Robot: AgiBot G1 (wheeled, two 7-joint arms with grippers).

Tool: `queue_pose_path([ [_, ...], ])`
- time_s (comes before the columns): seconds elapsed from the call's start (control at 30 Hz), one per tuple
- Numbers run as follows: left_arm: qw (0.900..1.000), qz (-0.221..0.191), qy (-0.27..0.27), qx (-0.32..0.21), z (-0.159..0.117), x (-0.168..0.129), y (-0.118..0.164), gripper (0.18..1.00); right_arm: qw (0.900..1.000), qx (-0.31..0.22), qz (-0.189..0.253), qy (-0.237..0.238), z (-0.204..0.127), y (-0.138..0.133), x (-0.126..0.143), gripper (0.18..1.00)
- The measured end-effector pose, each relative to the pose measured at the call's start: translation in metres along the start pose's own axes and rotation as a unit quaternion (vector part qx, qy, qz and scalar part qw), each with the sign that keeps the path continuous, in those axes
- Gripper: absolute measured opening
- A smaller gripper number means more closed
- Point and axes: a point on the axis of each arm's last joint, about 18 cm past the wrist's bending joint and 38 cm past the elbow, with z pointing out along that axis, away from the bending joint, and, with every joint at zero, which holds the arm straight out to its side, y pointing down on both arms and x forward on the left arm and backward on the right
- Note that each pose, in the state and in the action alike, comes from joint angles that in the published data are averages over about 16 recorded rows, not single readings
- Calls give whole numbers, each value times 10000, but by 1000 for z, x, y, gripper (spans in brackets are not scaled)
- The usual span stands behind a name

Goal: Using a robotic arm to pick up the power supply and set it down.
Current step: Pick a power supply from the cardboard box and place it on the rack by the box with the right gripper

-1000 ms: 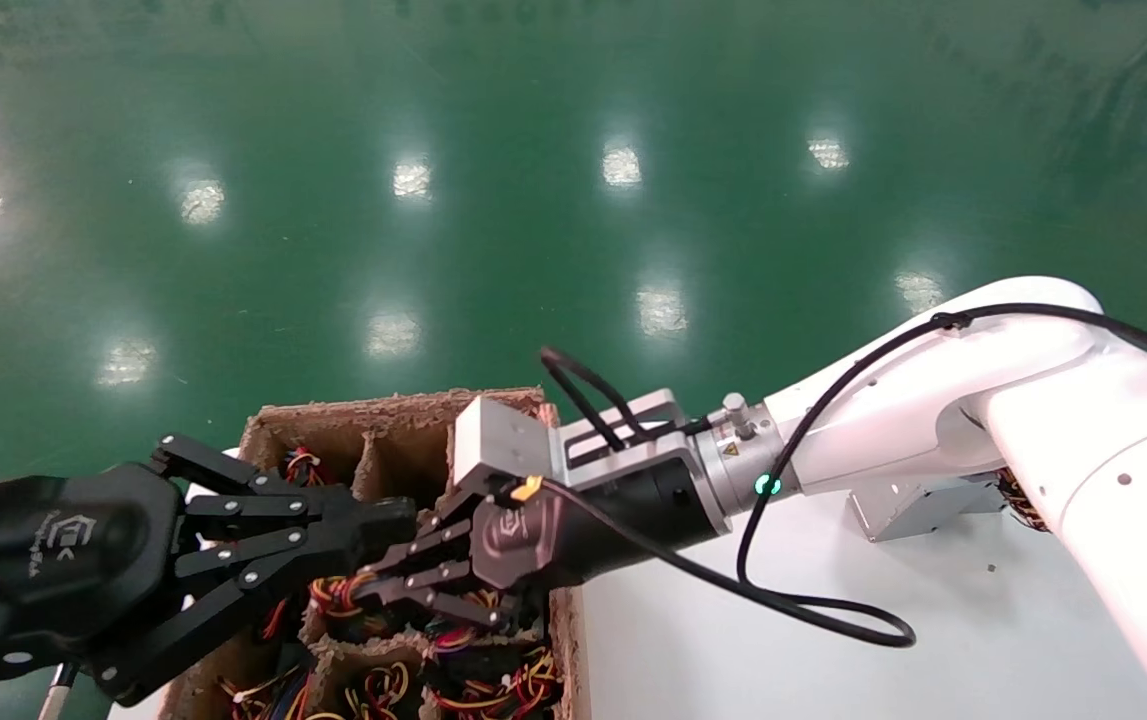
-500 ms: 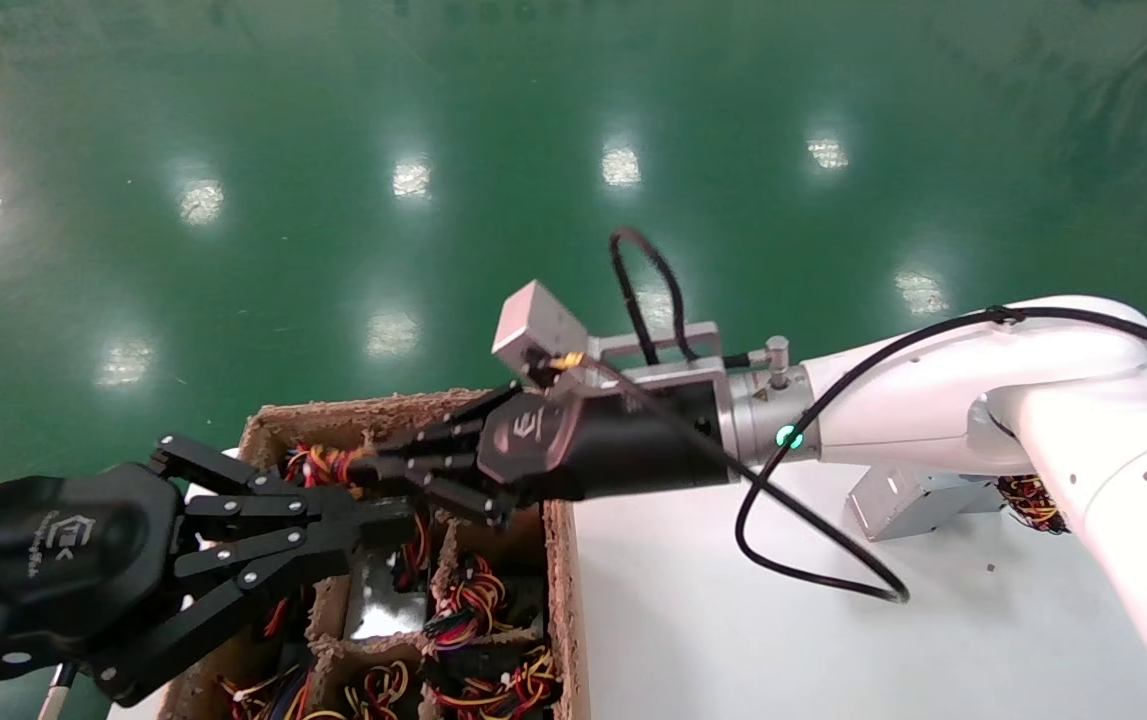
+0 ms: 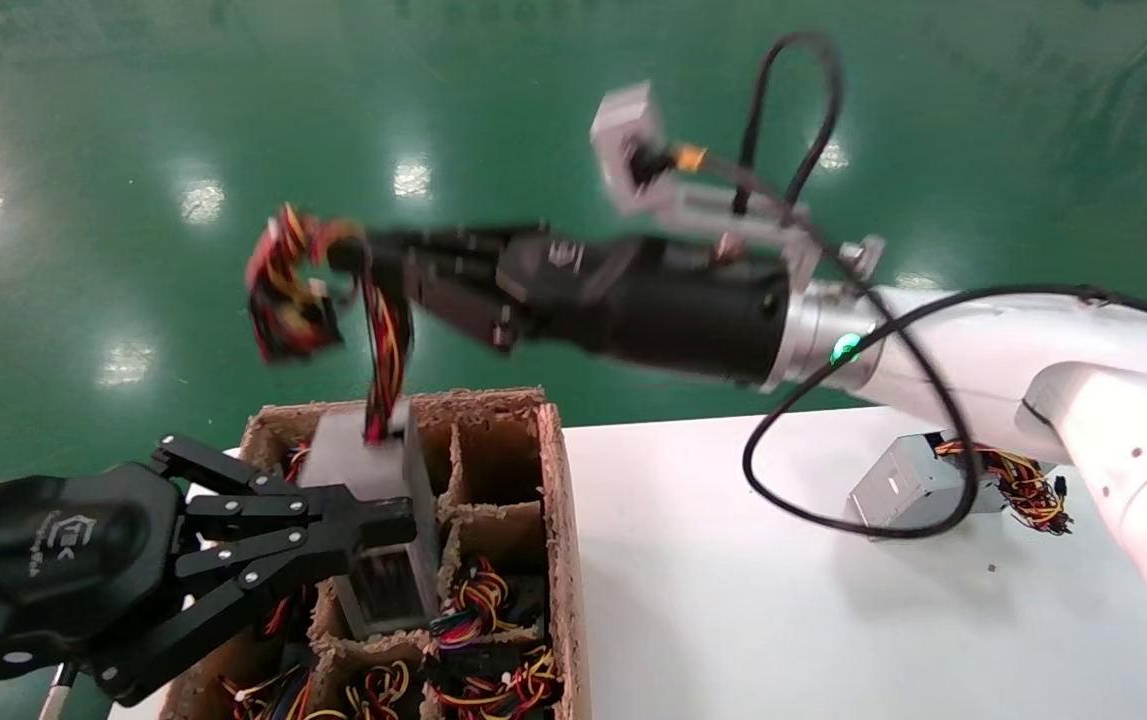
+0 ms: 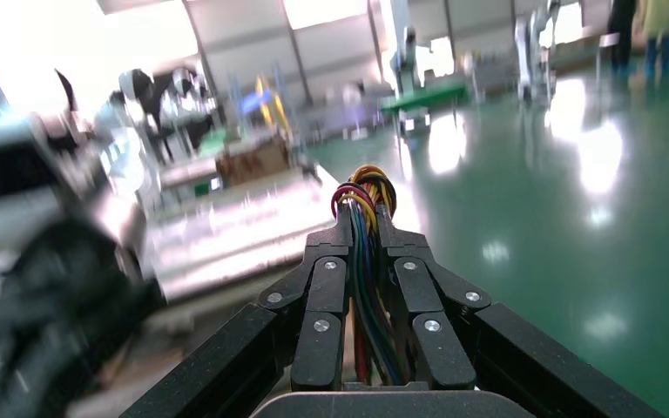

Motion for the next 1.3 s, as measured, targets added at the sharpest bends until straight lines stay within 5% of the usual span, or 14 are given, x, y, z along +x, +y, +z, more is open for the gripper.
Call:
queue_pose_path([
  [0.37,10000,0,0,0,0,0,0,191,9958,837,-363,42,-4,-53,2,222],
  [0.7,10000,0,0,0,0,0,0,191,9888,1132,-776,583,-30,-83,20,222],
  [1.3,10000,0,0,0,0,0,0,191,9723,985,-788,1969,-156,-62,39,221],
])
